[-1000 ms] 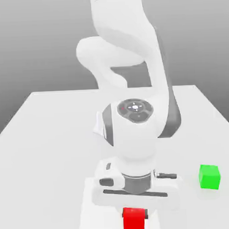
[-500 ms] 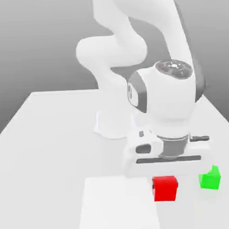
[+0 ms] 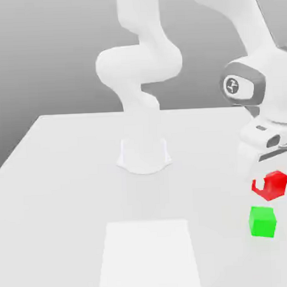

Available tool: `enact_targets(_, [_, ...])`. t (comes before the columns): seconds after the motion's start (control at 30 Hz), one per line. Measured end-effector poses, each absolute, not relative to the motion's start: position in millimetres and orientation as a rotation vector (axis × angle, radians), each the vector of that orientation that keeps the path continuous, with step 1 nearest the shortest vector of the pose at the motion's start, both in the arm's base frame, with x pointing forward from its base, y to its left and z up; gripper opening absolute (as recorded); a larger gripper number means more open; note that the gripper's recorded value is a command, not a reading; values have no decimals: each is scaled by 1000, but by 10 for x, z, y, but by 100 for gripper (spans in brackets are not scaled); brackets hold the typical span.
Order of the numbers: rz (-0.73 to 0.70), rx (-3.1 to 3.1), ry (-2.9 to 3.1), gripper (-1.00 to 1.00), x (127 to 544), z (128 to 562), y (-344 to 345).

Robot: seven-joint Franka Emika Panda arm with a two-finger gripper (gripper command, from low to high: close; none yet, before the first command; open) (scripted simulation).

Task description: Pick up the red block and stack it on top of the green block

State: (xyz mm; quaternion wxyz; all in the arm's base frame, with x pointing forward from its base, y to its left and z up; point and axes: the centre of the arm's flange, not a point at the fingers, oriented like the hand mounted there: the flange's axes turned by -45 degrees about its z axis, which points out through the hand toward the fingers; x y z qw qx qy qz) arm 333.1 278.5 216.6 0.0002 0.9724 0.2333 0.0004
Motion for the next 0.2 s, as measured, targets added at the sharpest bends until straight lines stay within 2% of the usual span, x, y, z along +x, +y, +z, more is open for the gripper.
enact_targets(0.07, [2, 3055, 733, -100, 3325, 1934, 2783])
enact_targets(0.1, [2, 3055, 734, 100, 3320, 1853, 2780])
enact_targets(0.2, [2, 3055, 734, 100, 3320, 1853, 2780])
